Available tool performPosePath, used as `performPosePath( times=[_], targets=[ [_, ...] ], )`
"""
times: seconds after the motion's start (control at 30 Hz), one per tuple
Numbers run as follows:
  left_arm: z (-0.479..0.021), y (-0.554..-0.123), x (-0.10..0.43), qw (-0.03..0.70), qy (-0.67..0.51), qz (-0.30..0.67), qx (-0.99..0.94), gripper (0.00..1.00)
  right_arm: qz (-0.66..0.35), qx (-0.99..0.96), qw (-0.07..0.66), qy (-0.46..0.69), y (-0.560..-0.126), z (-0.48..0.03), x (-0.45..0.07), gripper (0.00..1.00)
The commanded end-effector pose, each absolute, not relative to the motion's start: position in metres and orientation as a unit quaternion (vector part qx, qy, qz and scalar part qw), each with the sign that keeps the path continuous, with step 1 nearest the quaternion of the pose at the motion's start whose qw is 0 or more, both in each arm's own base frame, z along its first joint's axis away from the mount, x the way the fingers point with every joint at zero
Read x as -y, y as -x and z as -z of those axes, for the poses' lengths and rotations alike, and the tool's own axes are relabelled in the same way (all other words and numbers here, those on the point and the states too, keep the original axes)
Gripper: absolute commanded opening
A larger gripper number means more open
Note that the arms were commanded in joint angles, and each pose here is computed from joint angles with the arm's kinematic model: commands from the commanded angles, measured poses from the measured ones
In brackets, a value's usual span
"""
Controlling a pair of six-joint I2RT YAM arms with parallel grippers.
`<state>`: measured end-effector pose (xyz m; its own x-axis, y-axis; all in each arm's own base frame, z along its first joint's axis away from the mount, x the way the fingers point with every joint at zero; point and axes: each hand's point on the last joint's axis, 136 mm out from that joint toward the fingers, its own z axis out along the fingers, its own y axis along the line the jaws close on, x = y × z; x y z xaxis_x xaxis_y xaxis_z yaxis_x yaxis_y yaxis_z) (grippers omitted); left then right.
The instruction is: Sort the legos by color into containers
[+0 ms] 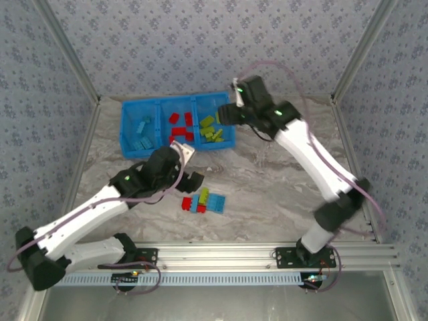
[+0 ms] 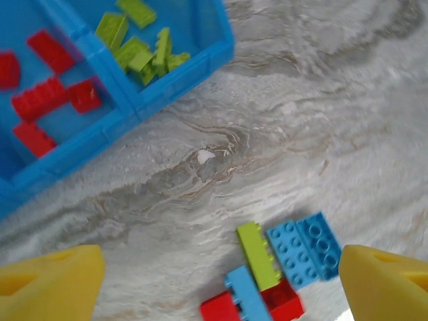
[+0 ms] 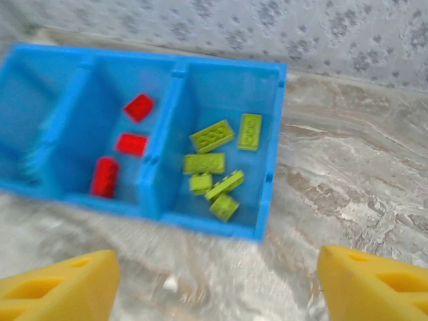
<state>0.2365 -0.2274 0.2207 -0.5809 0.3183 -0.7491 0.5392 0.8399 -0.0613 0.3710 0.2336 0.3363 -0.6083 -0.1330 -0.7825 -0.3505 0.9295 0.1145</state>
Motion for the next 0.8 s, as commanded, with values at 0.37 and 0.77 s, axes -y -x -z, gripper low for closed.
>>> performPosePath(
  times=[0.37, 0.77],
  targets=[
    [-0.089, -0.254, 0.270, 0.198, -0.069, 0.091, -0.973, 0.63, -0.291, -0.915, 0.207, 0.188, -0.168, -0.228, -0.206, 1.00],
    [-0.034, -0.259, 0.287, 0.164, -0.071, 0.082, -0.981, 0.30, -0.261, -0.932, 0.193, 0.160, -0.185, -0.197, -0.211, 1.00]
  ],
)
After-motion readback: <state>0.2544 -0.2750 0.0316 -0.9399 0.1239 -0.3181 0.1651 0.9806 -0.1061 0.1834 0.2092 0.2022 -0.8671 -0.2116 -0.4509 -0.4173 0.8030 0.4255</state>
